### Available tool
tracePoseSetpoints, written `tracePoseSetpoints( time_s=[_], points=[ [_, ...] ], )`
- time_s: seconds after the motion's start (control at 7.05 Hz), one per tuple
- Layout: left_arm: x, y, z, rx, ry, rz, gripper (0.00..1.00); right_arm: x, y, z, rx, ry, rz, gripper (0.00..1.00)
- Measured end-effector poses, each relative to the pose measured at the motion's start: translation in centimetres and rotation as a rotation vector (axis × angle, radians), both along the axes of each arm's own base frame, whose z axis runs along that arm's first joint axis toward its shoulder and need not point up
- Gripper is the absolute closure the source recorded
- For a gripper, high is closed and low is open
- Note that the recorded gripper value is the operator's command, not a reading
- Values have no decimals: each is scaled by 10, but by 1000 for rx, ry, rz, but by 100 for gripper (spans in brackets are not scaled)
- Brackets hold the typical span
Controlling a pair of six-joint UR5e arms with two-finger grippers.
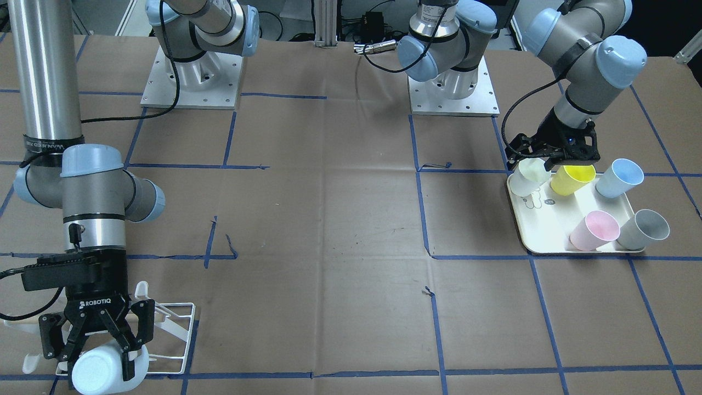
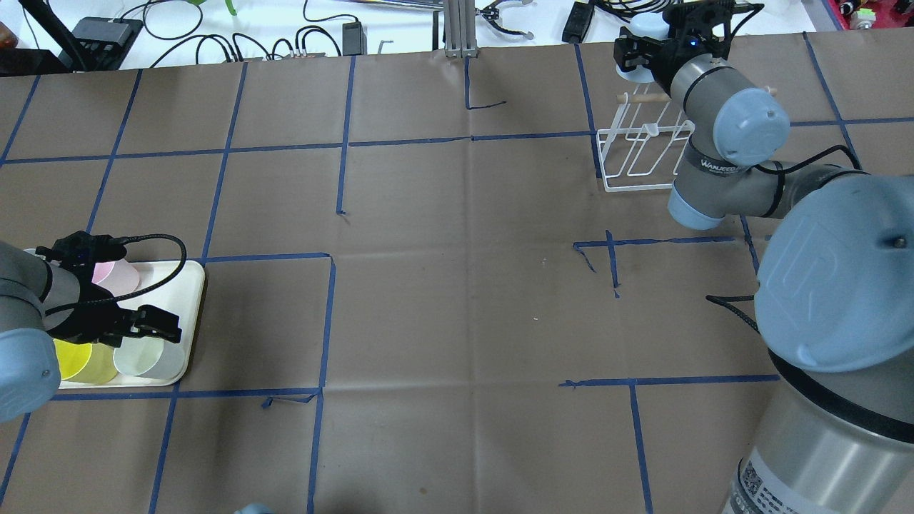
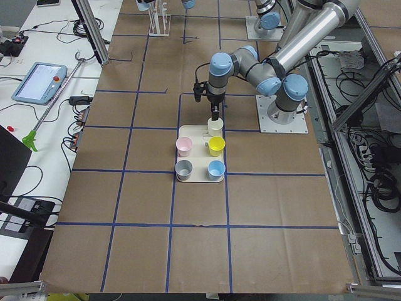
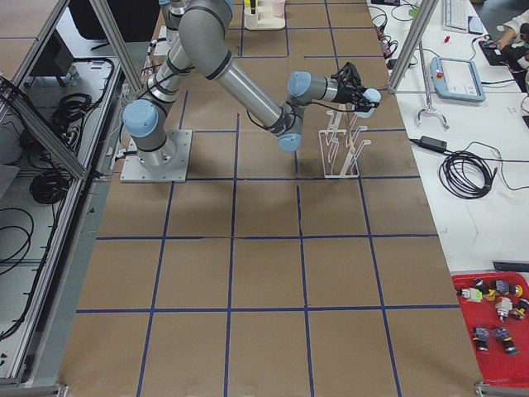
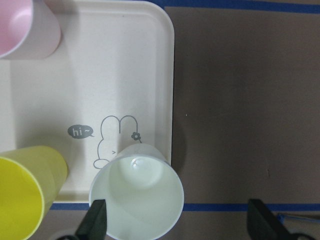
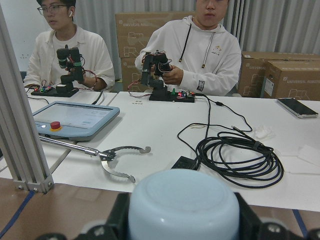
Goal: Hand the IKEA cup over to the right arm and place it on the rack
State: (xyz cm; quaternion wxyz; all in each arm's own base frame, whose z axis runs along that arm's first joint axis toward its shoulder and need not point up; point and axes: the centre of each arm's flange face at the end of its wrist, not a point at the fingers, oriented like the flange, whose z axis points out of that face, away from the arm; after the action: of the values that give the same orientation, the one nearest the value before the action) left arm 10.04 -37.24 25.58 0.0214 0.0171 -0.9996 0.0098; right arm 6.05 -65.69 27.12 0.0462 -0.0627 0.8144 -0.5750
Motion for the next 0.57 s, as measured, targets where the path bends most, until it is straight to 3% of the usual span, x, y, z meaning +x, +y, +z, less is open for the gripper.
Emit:
tracePoseSetpoints(
  time_s=[0.14,0.28,0.43,0.57],
  points=[
    [-1,2,-7,3,2,0,3,0,3,-5,15,-4,0,73],
    [-1,2,-13,12,8,-1,3,0,7,-11,31,-6,-1,34],
    [0,1,-19,26,15,-2,8,0,9,-14,41,-9,-3,2],
    [0,1,-22,34,17,-5,34,0,10,-14,42,-14,-1,1]
  ],
)
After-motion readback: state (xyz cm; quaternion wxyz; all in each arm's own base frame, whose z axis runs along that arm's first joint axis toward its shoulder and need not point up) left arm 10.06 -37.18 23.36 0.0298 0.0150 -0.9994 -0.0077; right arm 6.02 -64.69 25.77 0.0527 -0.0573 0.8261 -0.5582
